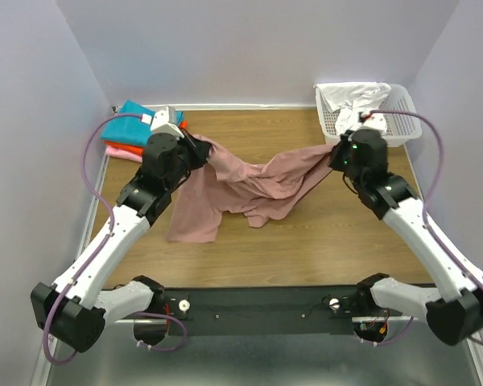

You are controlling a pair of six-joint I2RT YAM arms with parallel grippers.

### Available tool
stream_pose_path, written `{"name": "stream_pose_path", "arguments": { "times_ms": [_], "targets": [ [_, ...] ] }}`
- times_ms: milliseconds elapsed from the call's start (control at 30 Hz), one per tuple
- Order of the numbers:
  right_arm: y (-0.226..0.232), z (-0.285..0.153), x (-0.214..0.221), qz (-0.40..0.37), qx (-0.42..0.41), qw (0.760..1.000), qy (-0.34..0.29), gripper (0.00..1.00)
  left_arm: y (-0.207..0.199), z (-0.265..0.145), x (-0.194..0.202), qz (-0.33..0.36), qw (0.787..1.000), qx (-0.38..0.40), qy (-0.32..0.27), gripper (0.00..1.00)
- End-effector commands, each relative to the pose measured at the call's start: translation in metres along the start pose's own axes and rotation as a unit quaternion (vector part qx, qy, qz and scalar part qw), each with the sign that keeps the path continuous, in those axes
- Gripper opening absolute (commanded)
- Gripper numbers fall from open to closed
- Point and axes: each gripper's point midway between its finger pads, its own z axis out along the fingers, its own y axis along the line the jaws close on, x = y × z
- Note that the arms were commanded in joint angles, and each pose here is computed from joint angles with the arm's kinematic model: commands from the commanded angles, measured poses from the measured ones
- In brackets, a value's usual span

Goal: Fold and stack the t-shirts
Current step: Flatten the tshirt out

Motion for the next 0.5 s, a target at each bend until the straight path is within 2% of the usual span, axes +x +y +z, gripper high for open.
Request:
{"name": "stream_pose_path", "arguments": {
  "times_ms": [0,33,133,267,367,467],
  "targets": [
    [-0.003,-0.055,-0.072,0.009,-0.011,0.995,-0.099,0.01,-0.035,-0.037,-0.078,0.013,0.994,0.028,-0.101,0.0],
    [0.0,-0.078,-0.093,0.014,-0.031,0.991,-0.129,0.0,-0.04,-0.049,-0.09,0.018,0.992,0.033,-0.12,0.0],
    [0.007,-0.111,-0.118,0.019,-0.066,0.984,-0.163,0.0,-0.054,-0.079,-0.119,0.017,0.985,0.055,-0.165,0.0],
    [0.003,-0.14,-0.139,0.033,-0.077,0.977,-0.198,0.0,-0.063,-0.105,-0.141,0.013,0.976,0.071,-0.205,0.0],
    [-0.005,-0.143,-0.147,0.034,-0.053,0.975,-0.211,0.0,-0.061,-0.105,-0.154,0.014,0.973,0.053,-0.226,0.0],
    [-0.012,-0.128,-0.147,0.027,-0.014,0.978,-0.205,0.01,-0.053,-0.077,-0.154,0.027,0.976,0.023,-0.215,0.0]
  ]
}}
